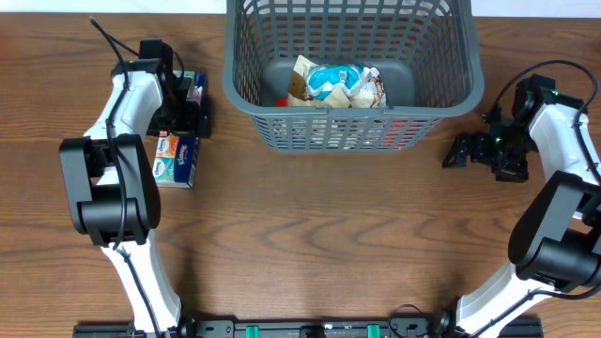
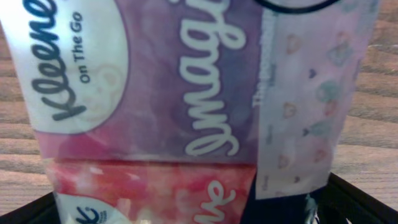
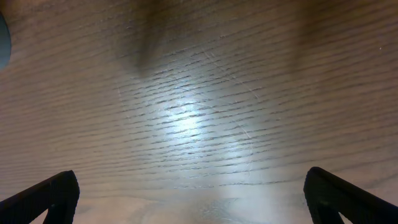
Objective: Pack container
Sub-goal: 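Lower the left gripper and grasp the Kleenex box's upper end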
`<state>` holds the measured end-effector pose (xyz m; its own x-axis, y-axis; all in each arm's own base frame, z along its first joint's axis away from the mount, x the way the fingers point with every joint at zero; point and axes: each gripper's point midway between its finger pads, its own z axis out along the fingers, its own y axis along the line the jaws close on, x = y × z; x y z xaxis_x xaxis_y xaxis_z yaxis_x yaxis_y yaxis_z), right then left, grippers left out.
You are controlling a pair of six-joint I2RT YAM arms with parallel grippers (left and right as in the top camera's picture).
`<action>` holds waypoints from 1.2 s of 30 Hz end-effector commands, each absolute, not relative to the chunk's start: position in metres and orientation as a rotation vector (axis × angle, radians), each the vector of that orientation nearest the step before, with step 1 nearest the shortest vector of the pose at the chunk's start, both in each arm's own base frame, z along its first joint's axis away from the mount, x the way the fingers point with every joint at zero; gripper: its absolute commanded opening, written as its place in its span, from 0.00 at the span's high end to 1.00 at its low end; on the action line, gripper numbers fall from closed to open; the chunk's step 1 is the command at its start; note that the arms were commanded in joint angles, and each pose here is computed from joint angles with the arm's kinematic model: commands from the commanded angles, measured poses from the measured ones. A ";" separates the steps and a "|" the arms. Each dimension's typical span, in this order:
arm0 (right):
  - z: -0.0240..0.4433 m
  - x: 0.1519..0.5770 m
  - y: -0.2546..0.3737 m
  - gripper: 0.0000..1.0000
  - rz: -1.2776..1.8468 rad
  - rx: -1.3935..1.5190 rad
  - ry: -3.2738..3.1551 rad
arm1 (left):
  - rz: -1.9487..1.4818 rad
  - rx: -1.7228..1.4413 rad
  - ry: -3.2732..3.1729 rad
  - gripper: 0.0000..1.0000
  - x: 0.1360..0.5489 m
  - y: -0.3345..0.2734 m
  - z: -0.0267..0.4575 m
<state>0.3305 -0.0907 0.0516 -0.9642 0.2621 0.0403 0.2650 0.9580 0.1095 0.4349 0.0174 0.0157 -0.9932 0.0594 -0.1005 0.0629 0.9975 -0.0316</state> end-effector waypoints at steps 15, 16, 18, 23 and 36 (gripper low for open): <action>0.051 0.325 -0.090 0.01 -0.143 -0.380 -3.065 | -0.054 0.035 3.072 0.01 0.430 0.031 0.001; 0.051 0.325 -0.090 0.01 -0.143 -0.380 -3.066 | -0.054 0.035 3.071 0.01 0.430 0.031 0.001; 0.051 0.325 -0.090 0.01 -0.143 -0.380 -3.066 | -0.055 0.036 3.072 0.01 0.430 0.031 0.001; 0.051 0.325 -0.090 0.01 -0.144 -0.380 -3.065 | -0.061 0.036 3.105 0.01 0.426 0.031 -0.012; 0.051 0.324 -0.090 0.01 -0.145 -0.380 -3.061 | -0.101 0.032 3.132 0.01 0.422 0.026 -0.023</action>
<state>0.3245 -0.0919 0.0516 -0.9631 0.2616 0.0630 0.2667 0.9593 0.0932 0.4323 0.0311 -0.0019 -0.9973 0.0289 -0.0676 0.0311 0.9990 -0.0321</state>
